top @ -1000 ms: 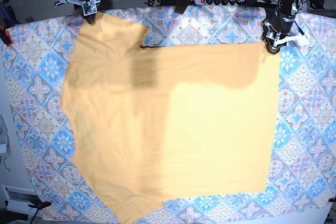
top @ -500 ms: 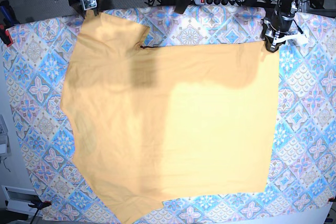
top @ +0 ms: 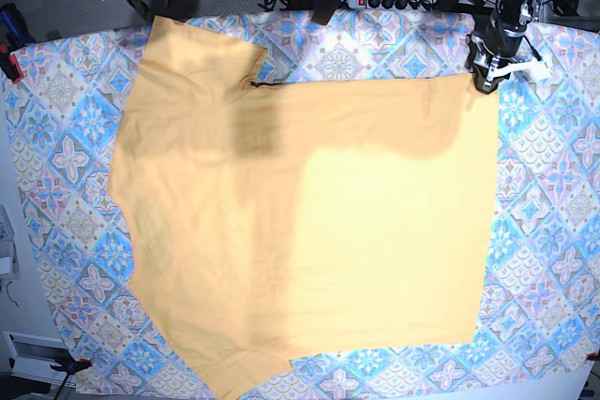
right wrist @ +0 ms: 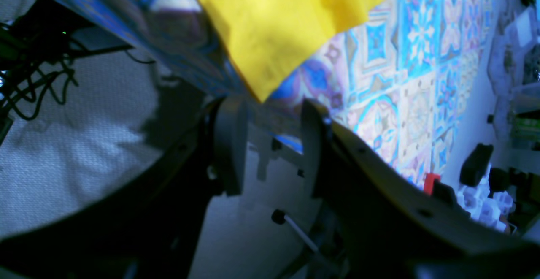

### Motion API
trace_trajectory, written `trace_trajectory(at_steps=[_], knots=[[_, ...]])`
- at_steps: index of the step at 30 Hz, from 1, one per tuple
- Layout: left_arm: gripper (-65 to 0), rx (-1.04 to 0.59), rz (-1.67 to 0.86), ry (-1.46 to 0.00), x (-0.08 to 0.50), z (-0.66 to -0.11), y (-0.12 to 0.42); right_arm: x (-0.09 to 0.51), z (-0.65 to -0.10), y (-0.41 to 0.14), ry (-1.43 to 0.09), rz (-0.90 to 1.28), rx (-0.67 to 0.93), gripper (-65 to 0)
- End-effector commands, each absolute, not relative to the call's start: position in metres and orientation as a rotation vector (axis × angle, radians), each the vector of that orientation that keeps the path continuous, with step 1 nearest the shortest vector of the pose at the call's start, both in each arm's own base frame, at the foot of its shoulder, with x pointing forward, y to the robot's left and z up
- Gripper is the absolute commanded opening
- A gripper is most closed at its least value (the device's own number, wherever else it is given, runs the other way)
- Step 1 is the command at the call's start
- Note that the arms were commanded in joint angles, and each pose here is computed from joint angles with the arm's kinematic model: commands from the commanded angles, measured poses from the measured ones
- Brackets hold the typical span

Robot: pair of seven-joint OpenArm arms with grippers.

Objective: Fold the T-shirt properly
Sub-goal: 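Lift the shirt corners and pull them apart to straighten the shirt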

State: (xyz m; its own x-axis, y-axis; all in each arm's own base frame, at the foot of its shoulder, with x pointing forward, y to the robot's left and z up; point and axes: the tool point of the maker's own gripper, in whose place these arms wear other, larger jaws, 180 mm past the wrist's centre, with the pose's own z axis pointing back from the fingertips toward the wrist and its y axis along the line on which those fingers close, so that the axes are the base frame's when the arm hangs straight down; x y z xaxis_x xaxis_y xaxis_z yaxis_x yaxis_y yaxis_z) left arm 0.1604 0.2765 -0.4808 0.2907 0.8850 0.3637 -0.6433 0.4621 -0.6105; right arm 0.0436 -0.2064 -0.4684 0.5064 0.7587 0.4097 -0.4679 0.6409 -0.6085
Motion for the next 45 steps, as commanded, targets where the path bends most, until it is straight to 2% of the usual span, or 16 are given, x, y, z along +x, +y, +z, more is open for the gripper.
trace_trajectory(at_steps=[1,8,20,31,39,45], knots=[[-65.0,-0.381,1.040,-0.689,0.153,-0.485,0.272,0.045,-0.464,-0.208,-0.728,0.780,-0.470,-43.9],[-65.0,-0.381,1.040,-0.689,0.153,-0.485,0.272,0.068,-0.464,-0.192,-0.787,0.787,-0.452,-43.9],[-65.0,-0.381,1.039,-0.686,0.152,-0.485,0.272,0.068,-0.477,-0.190,-0.758,0.782,-0.442,-44.4],[-65.0,-0.381,1.039,-0.686,0.152,-0.485,0.272,0.076,-0.473,-0.191,-0.779,0.780,-0.452,-64.8],[-65.0,-0.372,1.040,-0.666,0.141,-0.488,0.271,0.089,-0.434,-0.188,-0.867,0.793,-0.483,-64.7],[-65.0,-0.378,1.029,-0.662,0.126,-0.477,0.267,0.071,-0.436,-0.195,-0.825,0.838,-0.470,-64.7]])
